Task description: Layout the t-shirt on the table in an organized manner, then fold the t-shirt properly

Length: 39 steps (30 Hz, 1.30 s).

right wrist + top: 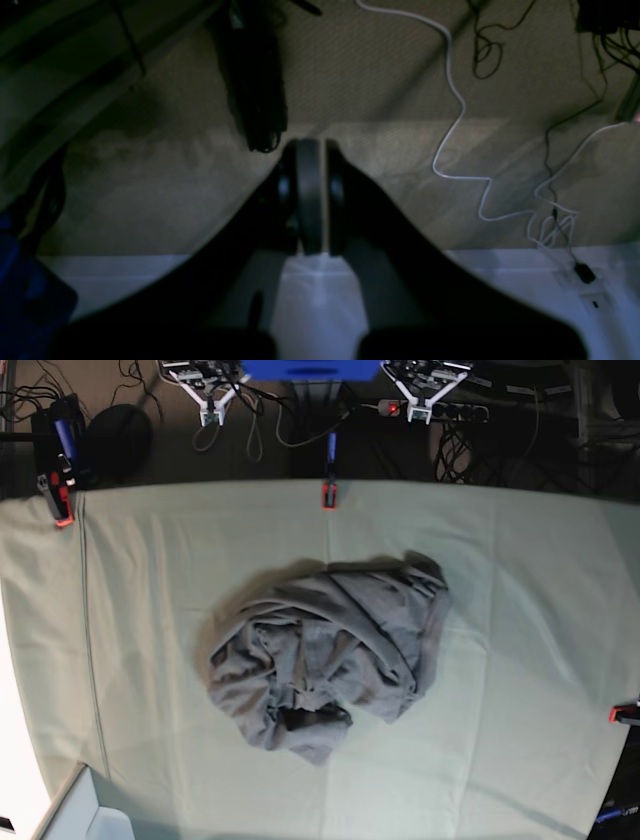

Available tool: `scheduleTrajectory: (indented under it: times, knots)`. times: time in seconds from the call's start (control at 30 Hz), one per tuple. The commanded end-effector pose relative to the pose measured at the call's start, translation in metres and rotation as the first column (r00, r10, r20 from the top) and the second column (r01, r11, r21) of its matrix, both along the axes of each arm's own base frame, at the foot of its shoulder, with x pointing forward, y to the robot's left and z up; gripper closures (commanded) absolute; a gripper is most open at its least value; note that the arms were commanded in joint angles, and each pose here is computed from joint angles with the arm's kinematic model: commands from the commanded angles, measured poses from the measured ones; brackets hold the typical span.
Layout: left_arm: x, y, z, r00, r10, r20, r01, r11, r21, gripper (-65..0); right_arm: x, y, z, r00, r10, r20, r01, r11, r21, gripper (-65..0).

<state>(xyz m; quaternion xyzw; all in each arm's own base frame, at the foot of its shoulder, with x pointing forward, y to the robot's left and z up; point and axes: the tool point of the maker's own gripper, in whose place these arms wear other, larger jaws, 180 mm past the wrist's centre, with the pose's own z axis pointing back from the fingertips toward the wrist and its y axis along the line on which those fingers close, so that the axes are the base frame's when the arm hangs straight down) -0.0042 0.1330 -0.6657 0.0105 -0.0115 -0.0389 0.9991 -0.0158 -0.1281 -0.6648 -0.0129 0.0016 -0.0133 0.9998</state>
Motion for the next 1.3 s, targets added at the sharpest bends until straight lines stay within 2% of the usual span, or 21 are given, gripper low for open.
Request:
scheduleTrajectory:
  times: [0.0,1.27]
  knots:
    - [0.010,-0.004,0.000,1.000,0.004,0.029,-0.004,1.000,-0.007,-0.2,0.000,0.002,0.000,1.000,-0.003,0.000,0.003,1.000,0.021,0.0]
    - [-0.004,0.010,0.002,1.000,0.001,0.027,-0.001,1.000,0.012,-0.1,-0.001,0.005,0.000,1.000,-0.005,0.002,0.005,1.000,0.025,0.0]
